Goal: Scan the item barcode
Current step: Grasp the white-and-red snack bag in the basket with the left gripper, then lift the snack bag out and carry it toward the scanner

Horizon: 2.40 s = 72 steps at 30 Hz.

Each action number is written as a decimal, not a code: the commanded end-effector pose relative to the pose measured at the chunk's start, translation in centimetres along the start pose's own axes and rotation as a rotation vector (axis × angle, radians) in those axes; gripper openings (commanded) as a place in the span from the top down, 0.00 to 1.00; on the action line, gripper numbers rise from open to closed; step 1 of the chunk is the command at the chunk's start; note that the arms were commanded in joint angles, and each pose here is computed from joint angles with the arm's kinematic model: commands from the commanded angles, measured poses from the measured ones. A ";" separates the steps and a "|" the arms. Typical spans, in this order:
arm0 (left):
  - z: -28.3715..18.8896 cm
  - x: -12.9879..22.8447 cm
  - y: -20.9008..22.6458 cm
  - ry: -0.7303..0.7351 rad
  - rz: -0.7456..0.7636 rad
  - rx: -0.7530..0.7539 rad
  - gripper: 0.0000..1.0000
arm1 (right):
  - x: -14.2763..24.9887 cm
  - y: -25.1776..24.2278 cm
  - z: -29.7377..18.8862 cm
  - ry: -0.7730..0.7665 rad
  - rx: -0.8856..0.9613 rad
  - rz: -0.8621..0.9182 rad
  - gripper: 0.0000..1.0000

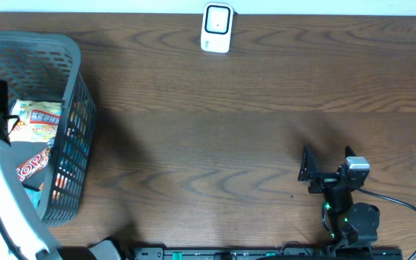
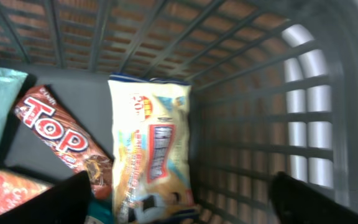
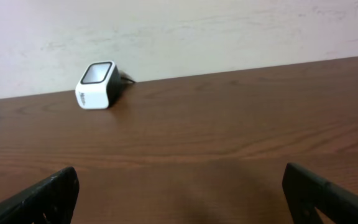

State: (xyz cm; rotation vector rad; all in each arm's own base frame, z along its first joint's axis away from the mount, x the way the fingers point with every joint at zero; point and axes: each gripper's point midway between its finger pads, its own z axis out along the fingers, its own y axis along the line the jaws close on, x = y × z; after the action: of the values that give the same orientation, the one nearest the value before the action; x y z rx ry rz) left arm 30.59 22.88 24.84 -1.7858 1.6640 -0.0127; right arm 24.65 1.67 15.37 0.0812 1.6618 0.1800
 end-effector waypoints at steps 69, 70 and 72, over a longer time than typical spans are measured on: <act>-17.4 30.8 -11.1 0.645 1.094 0.942 0.93 | 0.2 0.0 0.0 0.006 0.002 -0.015 0.01; -16.9 32.9 -10.4 0.676 1.137 0.910 0.93 | 0.2 0.0 0.0 0.006 0.002 -0.015 0.01; -15.6 36.3 -9.0 0.713 1.210 0.834 0.93 | 0.2 0.0 0.0 0.006 0.002 -0.015 0.01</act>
State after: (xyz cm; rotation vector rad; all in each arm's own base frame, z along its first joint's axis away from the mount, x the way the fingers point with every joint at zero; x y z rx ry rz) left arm 38.25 -13.88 29.38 -0.1510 2.3338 -0.8159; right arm 24.65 1.67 15.36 0.0812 1.6621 0.1800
